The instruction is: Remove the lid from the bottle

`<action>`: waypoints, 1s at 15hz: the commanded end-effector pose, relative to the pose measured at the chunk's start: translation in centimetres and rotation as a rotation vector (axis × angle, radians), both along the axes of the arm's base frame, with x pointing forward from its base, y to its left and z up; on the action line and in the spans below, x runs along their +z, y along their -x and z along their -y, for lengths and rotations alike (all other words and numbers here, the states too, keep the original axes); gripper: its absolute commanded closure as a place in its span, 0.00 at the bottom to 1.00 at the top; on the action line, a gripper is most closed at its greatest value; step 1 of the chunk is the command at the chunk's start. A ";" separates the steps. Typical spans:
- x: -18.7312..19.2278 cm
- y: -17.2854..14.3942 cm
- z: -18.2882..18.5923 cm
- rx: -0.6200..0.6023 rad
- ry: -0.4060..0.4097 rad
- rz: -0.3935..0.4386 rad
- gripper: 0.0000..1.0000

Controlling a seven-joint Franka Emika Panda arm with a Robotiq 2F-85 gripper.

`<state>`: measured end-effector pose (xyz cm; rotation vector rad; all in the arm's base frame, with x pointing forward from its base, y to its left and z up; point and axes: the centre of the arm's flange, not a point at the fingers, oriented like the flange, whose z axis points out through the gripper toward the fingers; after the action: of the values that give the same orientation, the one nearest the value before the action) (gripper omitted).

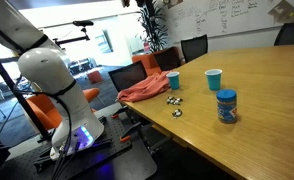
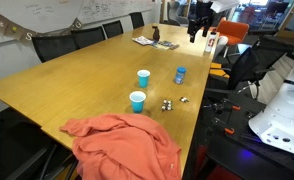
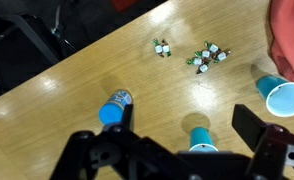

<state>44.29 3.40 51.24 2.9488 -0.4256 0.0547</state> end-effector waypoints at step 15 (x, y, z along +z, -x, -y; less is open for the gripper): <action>-11.7 -3.9 12.1 -0.241 -0.010 0.084 0.00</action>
<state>47.03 -5.86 43.28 2.9087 -0.6985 0.1236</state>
